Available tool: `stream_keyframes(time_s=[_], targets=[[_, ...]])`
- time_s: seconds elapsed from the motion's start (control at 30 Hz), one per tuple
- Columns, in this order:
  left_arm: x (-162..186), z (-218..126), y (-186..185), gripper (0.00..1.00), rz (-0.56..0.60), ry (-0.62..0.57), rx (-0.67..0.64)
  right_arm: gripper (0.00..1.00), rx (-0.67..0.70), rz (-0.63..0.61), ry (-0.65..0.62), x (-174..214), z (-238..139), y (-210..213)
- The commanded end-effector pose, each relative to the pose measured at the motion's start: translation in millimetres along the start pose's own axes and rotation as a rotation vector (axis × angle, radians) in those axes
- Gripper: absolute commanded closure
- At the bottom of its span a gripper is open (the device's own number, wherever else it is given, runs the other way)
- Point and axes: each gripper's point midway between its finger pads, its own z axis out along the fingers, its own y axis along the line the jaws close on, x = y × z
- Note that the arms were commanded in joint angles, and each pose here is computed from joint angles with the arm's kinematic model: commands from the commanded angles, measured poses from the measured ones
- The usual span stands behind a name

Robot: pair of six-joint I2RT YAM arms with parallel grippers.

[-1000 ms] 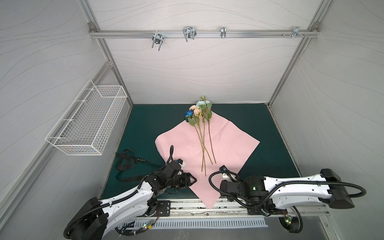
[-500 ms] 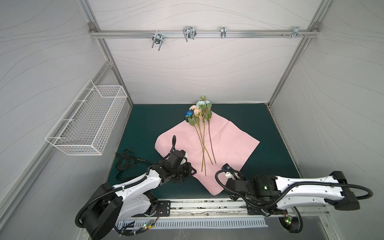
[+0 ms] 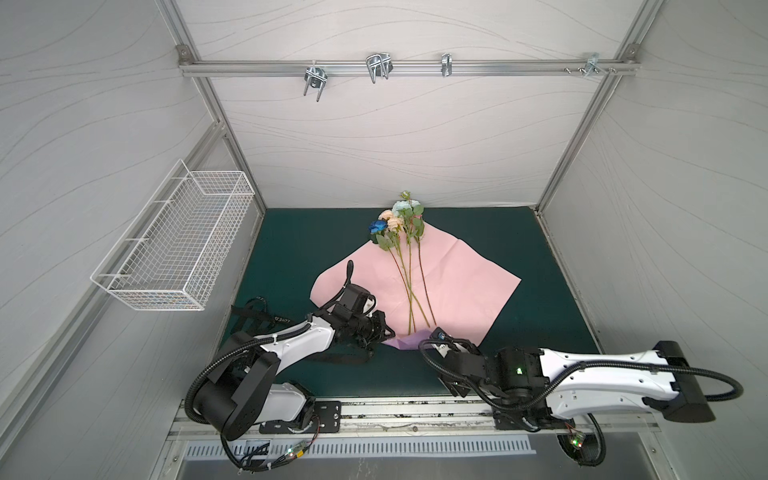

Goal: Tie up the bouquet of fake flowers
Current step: 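Lift the near paper corner with both grippers and fold it up over the stems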

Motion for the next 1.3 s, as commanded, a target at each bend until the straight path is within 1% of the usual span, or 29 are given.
stream_keyframes(time_s=[0.0, 0.13, 0.33, 0.4, 0.47, 0.53, 0.57, 0.6, 0.63, 0.67, 0.73, 0.83, 0.93, 1.0, 1.13, 1.27], targets=[[-8, -7, -21, 0.99, 0.041, -0.005, 0.046, 0.28, -0.035, 0.005, -0.067, -23, 2, -3], [-8, -9, -20, 0.99, 0.041, -0.007, 0.043, 0.28, -0.049, 0.030, -0.113, -38, 1, -13], [-7, -8, -16, 0.99, 0.024, -0.011, 0.040, 0.27, -0.093, 0.005, -0.132, -48, 1, -14], [-6, -8, -15, 0.99, 0.019, -0.010, 0.040, 0.28, -0.122, -0.010, -0.136, -50, 3, -9], [-5, -8, -14, 0.99, 0.018, -0.010, 0.040, 0.31, -0.142, -0.028, -0.135, -51, 9, -6], [-5, -9, -14, 0.98, 0.015, -0.014, 0.038, 0.38, -0.153, -0.036, -0.135, -55, 13, -6], [-4, -9, -13, 0.97, 0.013, -0.010, 0.036, 0.43, -0.147, -0.031, -0.132, -58, 16, -8], [-4, -9, -14, 0.96, 0.012, -0.010, 0.034, 0.50, -0.148, -0.027, -0.129, -60, 19, -10], [-4, -10, -13, 0.95, 0.012, -0.012, 0.032, 0.59, -0.149, -0.021, -0.129, -63, 22, -13], [-3, -11, -13, 0.93, 0.010, -0.013, 0.029, 0.70, -0.142, -0.010, -0.124, -67, 25, -17], [-3, -14, -12, 0.88, 0.009, -0.023, 0.025, 0.85, -0.143, -0.002, -0.117, -73, 31, -21], [-4, -21, -9, 0.77, 0.008, -0.052, -0.004, 0.95, -0.130, 0.005, -0.105, -82, 39, -29], [-4, -30, -3, 0.64, 0.008, -0.083, -0.047, 0.96, -0.121, -0.009, -0.107, -91, 45, -33], [-5, -36, 3, 0.60, 0.017, -0.107, -0.089, 0.96, -0.120, -0.017, -0.111, -98, 48, -35], [-7, -55, 15, 0.58, 0.063, -0.168, -0.199, 0.96, -0.132, -0.041, -0.114, -110, 54, -37], [-13, -75, 10, 0.56, 0.162, -0.241, -0.235, 0.96, -0.130, -0.043, -0.074, -112, 67, -44]])
